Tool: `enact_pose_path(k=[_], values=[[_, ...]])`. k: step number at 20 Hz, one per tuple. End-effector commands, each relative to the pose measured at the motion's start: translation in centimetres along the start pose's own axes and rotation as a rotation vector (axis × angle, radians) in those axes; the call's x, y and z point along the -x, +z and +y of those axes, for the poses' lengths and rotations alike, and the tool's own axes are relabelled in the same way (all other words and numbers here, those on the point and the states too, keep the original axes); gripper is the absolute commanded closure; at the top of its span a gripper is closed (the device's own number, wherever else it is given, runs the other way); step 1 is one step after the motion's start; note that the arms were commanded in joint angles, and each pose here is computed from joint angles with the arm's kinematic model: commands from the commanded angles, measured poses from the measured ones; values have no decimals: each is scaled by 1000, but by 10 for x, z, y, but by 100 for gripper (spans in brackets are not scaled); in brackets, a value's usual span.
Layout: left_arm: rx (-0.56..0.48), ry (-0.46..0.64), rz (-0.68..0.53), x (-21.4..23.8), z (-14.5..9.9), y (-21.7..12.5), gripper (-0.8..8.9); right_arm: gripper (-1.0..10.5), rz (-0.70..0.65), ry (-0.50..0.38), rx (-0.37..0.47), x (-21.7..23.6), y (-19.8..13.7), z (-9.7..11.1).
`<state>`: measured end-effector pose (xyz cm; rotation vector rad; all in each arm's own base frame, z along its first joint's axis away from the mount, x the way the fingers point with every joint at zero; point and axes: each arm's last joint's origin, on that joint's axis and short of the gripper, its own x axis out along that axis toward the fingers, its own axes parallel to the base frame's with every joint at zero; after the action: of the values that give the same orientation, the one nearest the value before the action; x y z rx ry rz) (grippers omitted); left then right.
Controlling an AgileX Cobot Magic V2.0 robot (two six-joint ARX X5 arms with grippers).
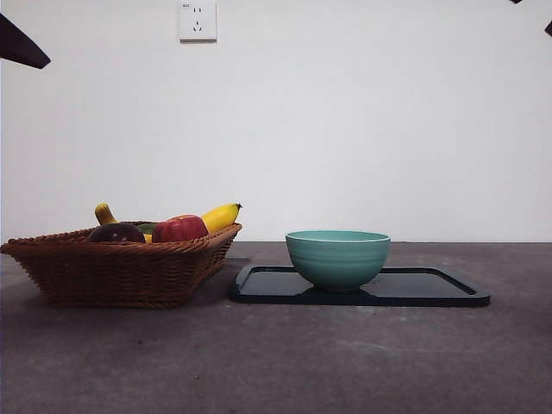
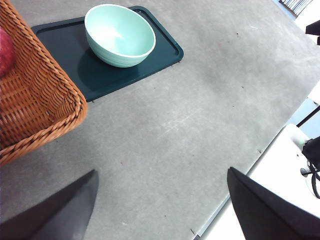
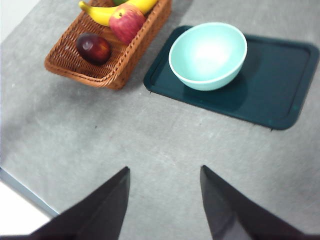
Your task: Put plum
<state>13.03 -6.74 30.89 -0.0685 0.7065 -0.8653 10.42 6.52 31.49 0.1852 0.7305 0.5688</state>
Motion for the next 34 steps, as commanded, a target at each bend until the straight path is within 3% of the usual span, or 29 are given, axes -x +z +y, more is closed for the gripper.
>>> enact_pose_path(k=[1,3,9,16,25,34], values=[[-14,-10,-17,2,-2,5,408,713,7,-12,-70,-10,10,0],[-15,-10,-19,2,-2,5,408,663,23,-41,-90,-23,25,-3],[-15,-10,-19,2,-2,5,408,661,120,-152,-95,-77,81,-25],[-15,-10,-19,2,-2,5,408,661,229,-204,-98,-152,123,-54],[-14,-10,-18,2,-2,5,408,662,277,-214,-117,-231,117,-83],[-13,-10,-15,2,-2,5,408,685,299,-222,-145,-267,103,-98]])
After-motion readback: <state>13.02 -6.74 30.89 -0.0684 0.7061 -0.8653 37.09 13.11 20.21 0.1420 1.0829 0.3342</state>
